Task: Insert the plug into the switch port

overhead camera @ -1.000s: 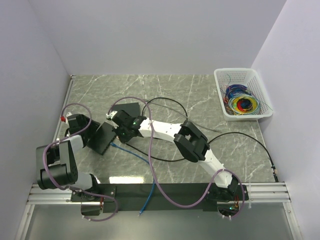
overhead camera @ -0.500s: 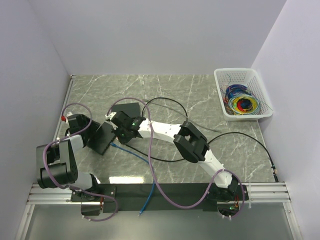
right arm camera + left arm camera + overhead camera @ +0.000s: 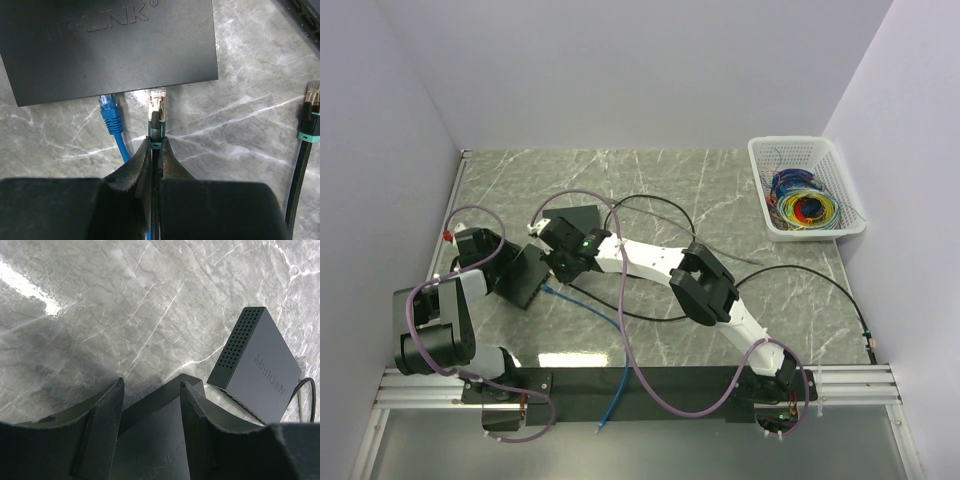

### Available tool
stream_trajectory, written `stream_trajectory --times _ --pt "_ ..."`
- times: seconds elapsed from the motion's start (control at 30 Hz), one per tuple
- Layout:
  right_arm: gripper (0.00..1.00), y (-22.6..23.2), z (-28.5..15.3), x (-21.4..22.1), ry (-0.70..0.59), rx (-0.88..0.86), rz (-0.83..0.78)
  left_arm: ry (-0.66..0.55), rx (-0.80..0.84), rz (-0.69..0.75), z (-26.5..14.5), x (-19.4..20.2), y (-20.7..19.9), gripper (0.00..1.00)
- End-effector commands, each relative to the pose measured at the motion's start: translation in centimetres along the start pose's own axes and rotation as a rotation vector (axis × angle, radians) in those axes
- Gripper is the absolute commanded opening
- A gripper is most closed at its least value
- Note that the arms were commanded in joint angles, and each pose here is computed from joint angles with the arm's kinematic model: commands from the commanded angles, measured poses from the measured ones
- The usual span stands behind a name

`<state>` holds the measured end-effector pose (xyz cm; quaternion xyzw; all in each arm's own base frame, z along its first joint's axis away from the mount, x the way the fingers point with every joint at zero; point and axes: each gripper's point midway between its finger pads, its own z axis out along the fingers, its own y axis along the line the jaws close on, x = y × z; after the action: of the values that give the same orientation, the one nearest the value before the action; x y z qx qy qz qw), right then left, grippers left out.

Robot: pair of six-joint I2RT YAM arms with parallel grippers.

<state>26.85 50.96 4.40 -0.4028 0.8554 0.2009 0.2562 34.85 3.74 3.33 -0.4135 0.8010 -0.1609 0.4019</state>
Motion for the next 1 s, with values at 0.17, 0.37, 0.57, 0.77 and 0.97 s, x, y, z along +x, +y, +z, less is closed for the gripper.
stream_trajectory --times 0.17,0.37,0.57,0.77,0.97 --pt "0.0 0.9 0.4 -1.9 -0.053 -0.02 -0.017 0.04 0.011 0.016 0.1 0.9 0.1 0.54" --pt "0.0 0.6 0.5 -1.1 -0.046 -0.016 -0.01 0.037 0.013 0.014 0.1 0.8 0.0 0.54" --pt "0.0 0.9 0.7 -2.0 -0.06 -0.016 -0.018 0.044 0.02 0.021 0.1 0.9 -0.1 0.54" --pt "0.0 0.6 1.4 -2.1 -0.052 -0.001 -0.027 0.073 0.055 0.042 0.3 1.3 -0.6 0.54" --pt "0.0 0.3 1.6 -2.6 -0.054 0.019 -0.046 0.109 0.092 0.071 0.7 1.9 -1.4 0.54"
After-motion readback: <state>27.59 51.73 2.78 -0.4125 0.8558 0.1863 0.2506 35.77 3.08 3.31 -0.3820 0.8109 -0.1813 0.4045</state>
